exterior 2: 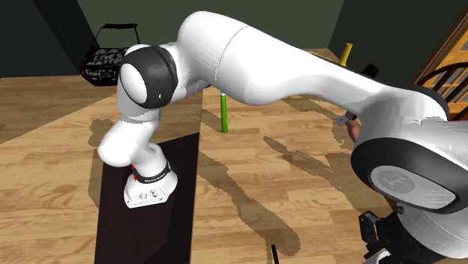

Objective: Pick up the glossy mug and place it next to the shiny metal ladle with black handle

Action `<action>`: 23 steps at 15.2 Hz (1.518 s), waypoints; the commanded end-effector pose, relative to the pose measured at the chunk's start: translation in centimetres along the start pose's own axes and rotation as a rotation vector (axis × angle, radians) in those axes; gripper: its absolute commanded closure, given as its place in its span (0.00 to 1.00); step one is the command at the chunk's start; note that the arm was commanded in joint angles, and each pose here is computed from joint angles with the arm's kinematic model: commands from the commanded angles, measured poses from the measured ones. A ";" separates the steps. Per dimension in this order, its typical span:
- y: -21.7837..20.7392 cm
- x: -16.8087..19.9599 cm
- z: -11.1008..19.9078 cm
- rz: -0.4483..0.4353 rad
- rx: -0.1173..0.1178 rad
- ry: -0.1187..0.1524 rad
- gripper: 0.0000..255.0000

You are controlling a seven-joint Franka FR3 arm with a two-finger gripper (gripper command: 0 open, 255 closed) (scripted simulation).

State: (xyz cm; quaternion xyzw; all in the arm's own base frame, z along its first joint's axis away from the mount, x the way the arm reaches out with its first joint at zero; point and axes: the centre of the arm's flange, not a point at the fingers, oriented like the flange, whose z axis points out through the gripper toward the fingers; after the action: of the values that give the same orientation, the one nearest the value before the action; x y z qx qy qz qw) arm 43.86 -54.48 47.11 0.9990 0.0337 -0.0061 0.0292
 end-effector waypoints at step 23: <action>-0.6 0.1 11.0 0.000 -0.001 0.000 1.00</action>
State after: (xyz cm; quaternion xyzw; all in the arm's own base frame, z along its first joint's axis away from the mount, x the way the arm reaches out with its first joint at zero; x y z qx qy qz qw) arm 43.81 -54.49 36.10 0.9990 0.0338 -0.0061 0.0292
